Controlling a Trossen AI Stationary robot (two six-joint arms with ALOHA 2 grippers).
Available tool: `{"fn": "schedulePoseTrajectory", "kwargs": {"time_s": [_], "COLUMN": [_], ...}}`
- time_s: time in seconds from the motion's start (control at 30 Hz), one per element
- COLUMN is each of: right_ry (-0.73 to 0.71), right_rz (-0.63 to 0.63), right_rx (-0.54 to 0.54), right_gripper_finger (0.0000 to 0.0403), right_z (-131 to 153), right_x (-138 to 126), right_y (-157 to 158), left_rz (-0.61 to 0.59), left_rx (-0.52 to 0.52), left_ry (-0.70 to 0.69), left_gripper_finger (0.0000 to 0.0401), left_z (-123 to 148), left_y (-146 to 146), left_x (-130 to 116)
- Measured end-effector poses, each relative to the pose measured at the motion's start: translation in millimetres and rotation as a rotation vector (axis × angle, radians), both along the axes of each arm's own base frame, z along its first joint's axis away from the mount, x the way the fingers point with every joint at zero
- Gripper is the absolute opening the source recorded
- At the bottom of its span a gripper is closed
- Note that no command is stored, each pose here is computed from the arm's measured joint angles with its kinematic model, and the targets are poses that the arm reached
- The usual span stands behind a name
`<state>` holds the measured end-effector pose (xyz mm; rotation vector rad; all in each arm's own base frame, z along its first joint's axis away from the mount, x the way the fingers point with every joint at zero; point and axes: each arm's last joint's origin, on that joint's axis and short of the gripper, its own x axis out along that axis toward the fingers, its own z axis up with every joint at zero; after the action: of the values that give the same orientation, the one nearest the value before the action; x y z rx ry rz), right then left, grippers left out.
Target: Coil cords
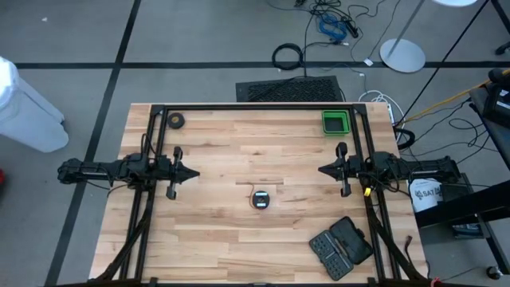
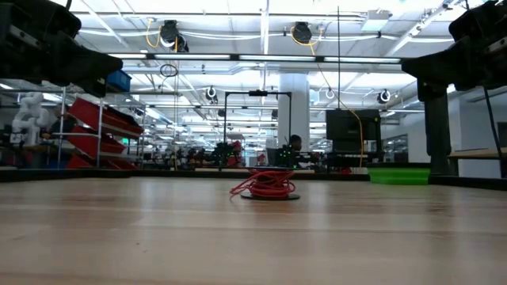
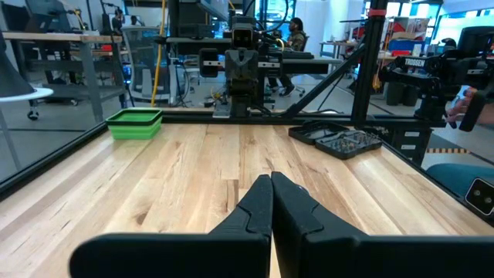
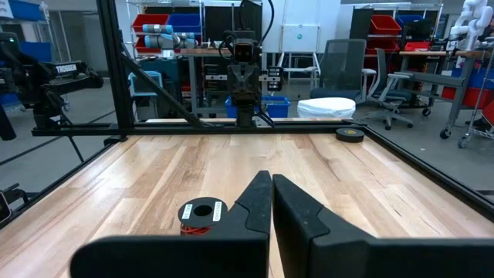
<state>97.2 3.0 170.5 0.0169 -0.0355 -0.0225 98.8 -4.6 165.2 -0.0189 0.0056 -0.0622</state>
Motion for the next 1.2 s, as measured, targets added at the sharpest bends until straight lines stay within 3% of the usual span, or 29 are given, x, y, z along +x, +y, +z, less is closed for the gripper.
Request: {"fn": "schedulePoseTrajectory", "kwargs": {"time_s": [0.53,0.67,0.9,1.2], "right_ry": [-0.009,-0.040,-0.075,-0.074], "right_rz": [-0.003,-0.005,-0.006,-0.008], "right_rx": [0.001,-0.014,-0.019,-0.050], "right_gripper_finger": [0.0000,0.0000,0.0000,0.0000], "right_z": [0.8,12.3,65.1,155.4], "right_x": [0.0,-1.9,-7.7,2.7], "right_y": [-0.1,-0.2,-0.6,0.0], "left_rz": [0.000,0.000,0.000,0.000], "left_rx": [0.000,0.006,0.107,0.106], "left_ry": [0.000,-0.001,-0.008,-0.008], "left_gripper_finger": [0.0002,0.0002,0.0002,0.0002], "left_z": [0.1,0.1,0.2,0.2], "left_y": [0.0,0.0,0.0,0.0], "left_x": [0.0,0.0,0.0,0.0]}}
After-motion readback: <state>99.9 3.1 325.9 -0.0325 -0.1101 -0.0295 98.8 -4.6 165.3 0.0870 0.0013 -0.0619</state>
